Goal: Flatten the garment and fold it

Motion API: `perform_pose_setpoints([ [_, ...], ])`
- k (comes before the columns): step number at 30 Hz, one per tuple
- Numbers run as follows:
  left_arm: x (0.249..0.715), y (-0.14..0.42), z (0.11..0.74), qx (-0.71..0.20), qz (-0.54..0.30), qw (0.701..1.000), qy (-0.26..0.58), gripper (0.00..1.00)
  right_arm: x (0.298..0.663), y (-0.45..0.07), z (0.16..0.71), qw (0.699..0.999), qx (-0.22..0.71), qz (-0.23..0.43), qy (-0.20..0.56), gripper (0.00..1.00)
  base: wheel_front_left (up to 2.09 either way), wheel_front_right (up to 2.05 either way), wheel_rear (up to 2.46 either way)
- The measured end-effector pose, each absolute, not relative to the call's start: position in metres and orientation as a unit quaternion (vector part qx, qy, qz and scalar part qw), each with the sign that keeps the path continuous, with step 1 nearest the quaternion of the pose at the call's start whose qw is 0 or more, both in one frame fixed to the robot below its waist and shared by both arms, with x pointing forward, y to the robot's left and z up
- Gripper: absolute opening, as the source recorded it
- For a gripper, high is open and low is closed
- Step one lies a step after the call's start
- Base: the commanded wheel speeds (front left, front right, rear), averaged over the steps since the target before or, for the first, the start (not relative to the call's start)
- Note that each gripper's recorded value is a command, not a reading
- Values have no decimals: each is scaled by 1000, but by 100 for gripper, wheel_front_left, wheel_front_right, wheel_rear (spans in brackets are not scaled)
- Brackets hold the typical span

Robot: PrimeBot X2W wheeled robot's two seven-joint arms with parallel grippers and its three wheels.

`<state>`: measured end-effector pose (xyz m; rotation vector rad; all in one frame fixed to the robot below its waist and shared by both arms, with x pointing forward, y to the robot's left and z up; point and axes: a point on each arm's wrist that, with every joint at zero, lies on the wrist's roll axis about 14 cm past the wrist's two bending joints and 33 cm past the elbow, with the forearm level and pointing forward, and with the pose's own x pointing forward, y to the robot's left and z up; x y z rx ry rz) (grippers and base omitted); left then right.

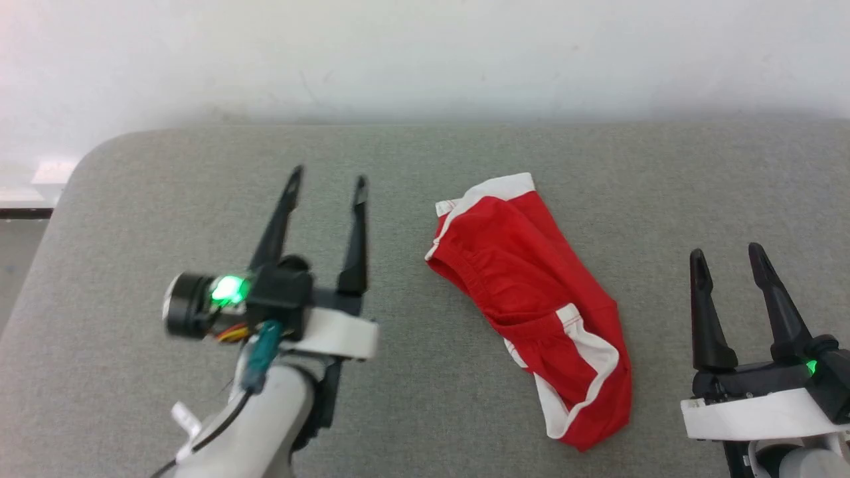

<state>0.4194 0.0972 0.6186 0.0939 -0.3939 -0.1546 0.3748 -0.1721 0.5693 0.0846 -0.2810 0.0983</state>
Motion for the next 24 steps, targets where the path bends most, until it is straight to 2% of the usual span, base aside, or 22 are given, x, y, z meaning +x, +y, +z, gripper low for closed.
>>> perform_pose_setpoints([
  [7,395,169,585,46,39,987,-151,100,376,-166,567,988,47,58,-136,100,0,0,0],
  [17,361,177,548,49,33,993,-102,100,369,-170,553,991,57,52,-114,100,0,0,0],
  [24,355,170,546,47,18,994,-101,100,365,-168,550,991,58,55,-109,100,0,0,0],
])
